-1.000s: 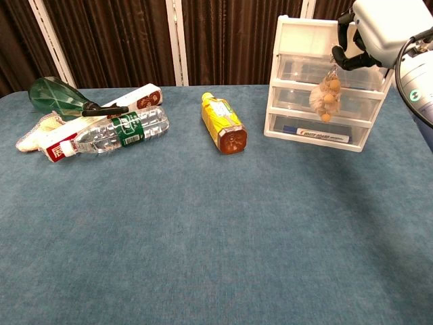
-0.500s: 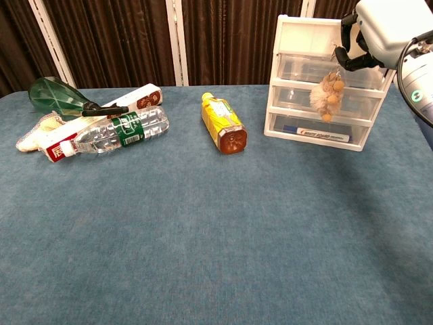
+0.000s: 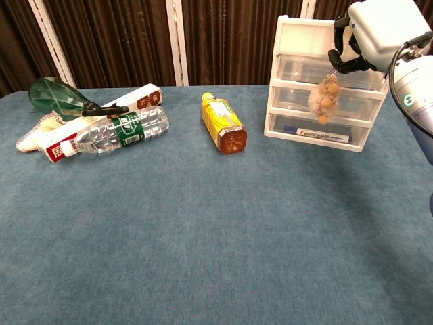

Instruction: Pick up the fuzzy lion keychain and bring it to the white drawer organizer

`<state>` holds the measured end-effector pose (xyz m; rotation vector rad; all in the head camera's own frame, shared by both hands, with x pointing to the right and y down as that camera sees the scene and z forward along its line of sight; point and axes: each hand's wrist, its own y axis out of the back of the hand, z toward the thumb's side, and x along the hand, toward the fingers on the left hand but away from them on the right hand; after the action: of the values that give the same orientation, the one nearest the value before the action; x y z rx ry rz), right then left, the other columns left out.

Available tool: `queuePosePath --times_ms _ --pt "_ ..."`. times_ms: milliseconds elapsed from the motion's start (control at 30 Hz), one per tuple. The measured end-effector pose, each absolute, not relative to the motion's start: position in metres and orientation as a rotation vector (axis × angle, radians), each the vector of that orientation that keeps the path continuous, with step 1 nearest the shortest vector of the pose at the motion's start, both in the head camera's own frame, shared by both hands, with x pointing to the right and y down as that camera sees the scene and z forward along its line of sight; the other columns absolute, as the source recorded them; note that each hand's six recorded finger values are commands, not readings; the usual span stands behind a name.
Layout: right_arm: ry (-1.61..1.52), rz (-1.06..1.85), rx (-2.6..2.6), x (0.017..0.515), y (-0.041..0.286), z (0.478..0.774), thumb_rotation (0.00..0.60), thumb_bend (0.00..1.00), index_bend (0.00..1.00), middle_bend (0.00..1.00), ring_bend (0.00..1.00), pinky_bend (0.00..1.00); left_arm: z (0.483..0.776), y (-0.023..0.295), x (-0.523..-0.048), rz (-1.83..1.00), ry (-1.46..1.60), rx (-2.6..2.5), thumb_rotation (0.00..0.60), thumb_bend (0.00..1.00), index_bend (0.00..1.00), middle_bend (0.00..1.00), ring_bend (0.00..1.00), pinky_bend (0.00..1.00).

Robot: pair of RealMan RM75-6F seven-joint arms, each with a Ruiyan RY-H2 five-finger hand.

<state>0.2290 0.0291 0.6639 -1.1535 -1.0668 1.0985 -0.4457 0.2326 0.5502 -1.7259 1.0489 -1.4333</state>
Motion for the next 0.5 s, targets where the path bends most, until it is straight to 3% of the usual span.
queuePosePath --times_ms 367,500 --pt "-1.071 1.084 -1.157 0.2233 0.0289 0.6636 0.6 0.44 0.67 1.0 1.0 1.0 0.5502 0.2326 -0.4461 -1.435 1.054 -1.726 0.538 0.03 0.0 0.0 0.0 0.0" --pt "-1.071 1.074 -1.158 0.2222 0.0304 0.6631 0.6 0.38 0.61 1.0 1.0 1.0 0.5501 0.2324 -0.446 -1.435 1.054 -1.726 0.538 0.03 0.0 0.0 0.0 0.0"
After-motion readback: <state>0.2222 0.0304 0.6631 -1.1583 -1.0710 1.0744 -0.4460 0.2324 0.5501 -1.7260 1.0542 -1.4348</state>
